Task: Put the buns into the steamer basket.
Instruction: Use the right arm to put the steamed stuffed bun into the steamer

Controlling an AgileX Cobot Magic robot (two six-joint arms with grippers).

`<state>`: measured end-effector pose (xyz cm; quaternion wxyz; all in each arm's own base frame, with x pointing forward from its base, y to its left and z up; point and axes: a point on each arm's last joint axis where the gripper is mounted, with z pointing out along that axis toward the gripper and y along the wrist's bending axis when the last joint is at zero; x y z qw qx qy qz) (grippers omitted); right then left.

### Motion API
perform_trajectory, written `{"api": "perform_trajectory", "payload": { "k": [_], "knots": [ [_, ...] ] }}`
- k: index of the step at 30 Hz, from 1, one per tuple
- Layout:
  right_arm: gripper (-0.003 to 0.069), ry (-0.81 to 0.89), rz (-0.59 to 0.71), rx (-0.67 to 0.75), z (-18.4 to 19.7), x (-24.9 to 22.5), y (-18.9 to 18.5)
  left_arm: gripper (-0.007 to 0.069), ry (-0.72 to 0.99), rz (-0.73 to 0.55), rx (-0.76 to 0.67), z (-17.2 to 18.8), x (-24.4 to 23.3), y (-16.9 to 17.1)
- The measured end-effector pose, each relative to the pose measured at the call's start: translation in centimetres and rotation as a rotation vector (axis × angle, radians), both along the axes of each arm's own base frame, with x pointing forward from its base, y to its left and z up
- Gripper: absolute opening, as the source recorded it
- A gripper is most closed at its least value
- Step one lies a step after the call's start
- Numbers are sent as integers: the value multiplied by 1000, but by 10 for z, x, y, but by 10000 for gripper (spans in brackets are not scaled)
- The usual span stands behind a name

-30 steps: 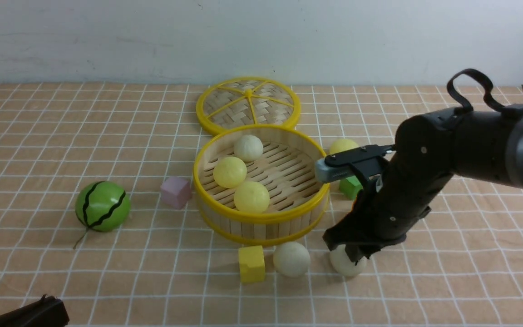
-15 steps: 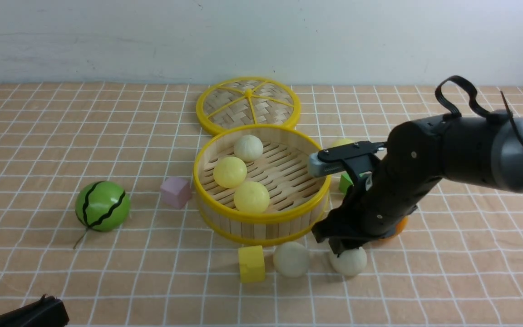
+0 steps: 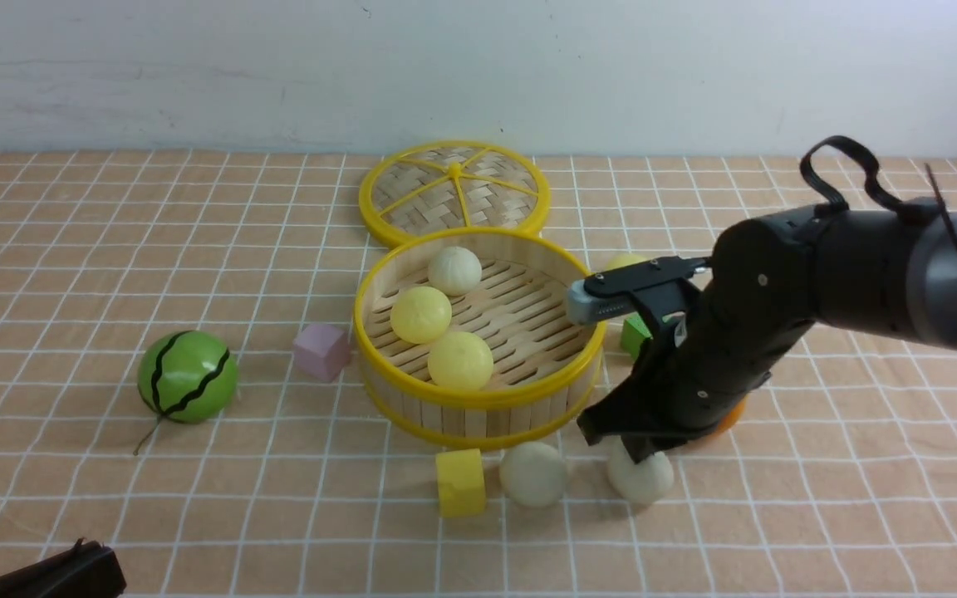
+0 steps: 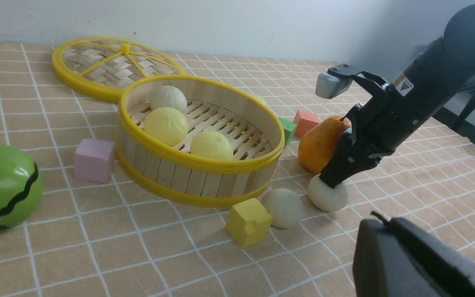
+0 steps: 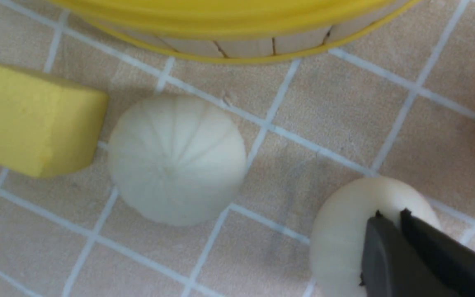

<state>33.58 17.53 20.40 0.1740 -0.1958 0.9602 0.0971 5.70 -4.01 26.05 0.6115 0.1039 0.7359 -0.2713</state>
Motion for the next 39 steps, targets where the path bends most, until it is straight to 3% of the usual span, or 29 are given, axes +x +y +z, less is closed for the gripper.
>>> {"api": "perform_trajectory", "payload": {
  "k": [5,9,23,28,36,37,39],
  "knots": [
    [8,-143,25,114,64,-9,1,4,0,0,0,0,0,0],
    [8,-272,51,178,88,2,7,6,0,0,0,0,0,0],
    [60,-282,-7,216,30,54,33,15,0,0,0,0,0,0],
    [127,-295,-21,215,16,62,35,17,0,0,0,0,0,0],
    [372,-257,-13,203,10,62,37,17,0,0,0,0,0,0],
    [424,-247,-4,205,16,60,37,17,0,0,0,0,0,0],
    [461,-218,18,205,32,53,35,17,0,0,0,0,0,0]
  ]
}}
